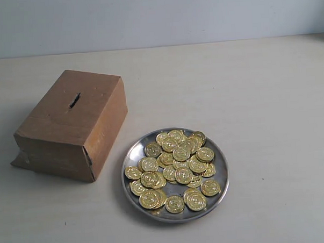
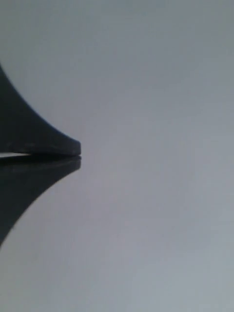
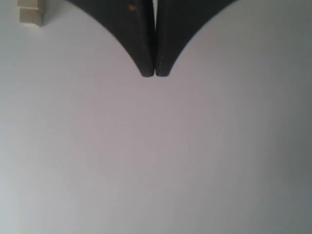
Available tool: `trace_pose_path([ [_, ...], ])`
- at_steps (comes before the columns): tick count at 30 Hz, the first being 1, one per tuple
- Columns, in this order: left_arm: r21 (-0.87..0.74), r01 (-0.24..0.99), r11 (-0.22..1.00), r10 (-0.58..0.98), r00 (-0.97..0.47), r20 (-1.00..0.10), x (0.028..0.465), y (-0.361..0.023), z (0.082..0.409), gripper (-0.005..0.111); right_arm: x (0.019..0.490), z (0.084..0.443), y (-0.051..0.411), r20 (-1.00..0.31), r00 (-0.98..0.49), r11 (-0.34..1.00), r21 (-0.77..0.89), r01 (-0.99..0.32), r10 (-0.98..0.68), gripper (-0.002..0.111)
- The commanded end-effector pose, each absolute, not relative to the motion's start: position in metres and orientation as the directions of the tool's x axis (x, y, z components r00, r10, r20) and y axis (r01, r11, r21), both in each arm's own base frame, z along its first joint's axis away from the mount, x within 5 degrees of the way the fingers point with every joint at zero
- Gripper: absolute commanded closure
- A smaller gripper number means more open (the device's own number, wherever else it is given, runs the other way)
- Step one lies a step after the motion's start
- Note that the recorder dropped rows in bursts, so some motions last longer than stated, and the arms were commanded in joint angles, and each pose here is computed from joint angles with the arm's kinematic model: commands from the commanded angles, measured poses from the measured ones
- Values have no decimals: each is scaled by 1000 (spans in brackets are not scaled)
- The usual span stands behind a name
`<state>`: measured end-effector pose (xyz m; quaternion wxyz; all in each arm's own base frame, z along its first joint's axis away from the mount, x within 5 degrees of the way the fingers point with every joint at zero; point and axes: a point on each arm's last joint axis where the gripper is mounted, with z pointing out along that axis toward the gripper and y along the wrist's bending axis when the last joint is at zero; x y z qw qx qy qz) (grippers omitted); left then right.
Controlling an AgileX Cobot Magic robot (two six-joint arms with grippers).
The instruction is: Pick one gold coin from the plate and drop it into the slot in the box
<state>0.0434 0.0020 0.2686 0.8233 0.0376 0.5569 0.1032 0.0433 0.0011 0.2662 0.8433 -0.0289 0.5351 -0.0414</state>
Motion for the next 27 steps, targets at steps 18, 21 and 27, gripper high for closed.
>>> trace_pose_path([
  [18,211,-28,977,213,158,-964,55,-1,220,107,53,229,1,-958,255,991,-128,37,-133,108],
  [21,212,-20,977,213,95,-972,56,0,214,107,55,222,0,-975,181,991,-128,36,-132,108],
  [27,203,6,979,202,-111,-973,56,1,195,107,56,203,-2,-992,-34,992,-120,32,-119,108],
])
